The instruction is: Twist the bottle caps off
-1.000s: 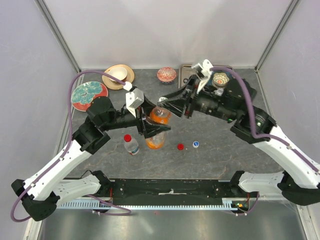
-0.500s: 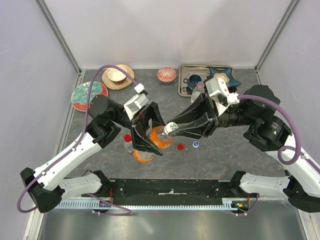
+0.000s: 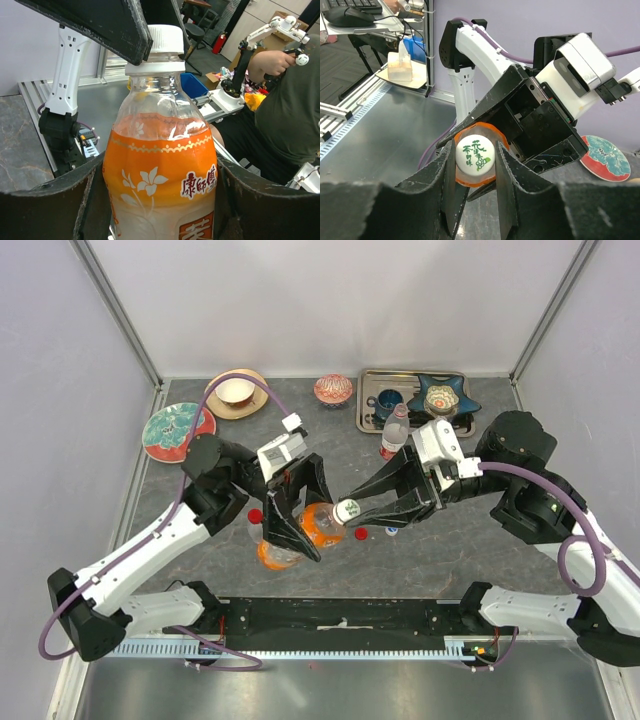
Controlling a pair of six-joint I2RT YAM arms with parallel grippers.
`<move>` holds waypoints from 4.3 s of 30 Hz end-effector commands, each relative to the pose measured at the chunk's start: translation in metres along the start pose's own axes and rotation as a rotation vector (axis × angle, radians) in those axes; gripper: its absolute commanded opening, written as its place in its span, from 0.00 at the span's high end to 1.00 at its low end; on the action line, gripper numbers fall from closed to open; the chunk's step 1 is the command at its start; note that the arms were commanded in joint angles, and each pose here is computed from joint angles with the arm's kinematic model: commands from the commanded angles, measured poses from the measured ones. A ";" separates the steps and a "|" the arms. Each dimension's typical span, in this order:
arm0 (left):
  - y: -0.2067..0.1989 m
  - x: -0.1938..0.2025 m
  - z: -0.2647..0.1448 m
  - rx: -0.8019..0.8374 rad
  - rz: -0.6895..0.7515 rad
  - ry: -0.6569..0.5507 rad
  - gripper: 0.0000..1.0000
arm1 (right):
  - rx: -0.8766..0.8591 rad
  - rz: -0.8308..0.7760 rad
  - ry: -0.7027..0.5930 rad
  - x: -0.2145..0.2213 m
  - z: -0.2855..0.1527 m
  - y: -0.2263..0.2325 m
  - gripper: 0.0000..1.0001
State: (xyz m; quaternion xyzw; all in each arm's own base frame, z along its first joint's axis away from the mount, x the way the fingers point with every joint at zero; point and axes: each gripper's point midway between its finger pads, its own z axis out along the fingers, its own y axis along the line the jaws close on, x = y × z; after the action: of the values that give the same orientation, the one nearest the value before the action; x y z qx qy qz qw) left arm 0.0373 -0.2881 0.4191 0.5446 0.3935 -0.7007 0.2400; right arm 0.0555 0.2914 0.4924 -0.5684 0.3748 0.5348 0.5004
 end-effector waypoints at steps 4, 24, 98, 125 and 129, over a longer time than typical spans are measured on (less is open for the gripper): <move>-0.018 -0.021 -0.003 0.011 0.168 -0.021 0.60 | -0.076 0.102 0.074 0.016 -0.016 0.035 0.65; 0.082 -0.029 -0.033 -0.575 0.209 -0.106 0.60 | 0.862 0.228 -0.229 -0.052 -0.084 -0.094 0.13; 0.002 -0.029 -0.010 -0.145 0.182 -0.073 0.59 | 0.135 0.241 -0.104 -0.001 0.005 -0.016 1.00; 0.011 -0.023 -0.013 -0.061 0.131 -0.036 0.60 | -0.177 0.212 -0.081 -0.006 0.002 0.037 0.89; 0.019 -0.021 -0.014 -0.109 0.138 -0.031 0.60 | -0.075 0.210 -0.102 -0.015 0.001 0.024 0.78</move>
State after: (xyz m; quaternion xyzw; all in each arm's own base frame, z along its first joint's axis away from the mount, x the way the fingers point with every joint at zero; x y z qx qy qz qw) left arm 0.0447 -0.2818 0.4143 0.5758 0.3719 -0.6838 0.2503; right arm 0.0560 0.3017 0.4959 -0.5087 0.3903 0.6072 0.4692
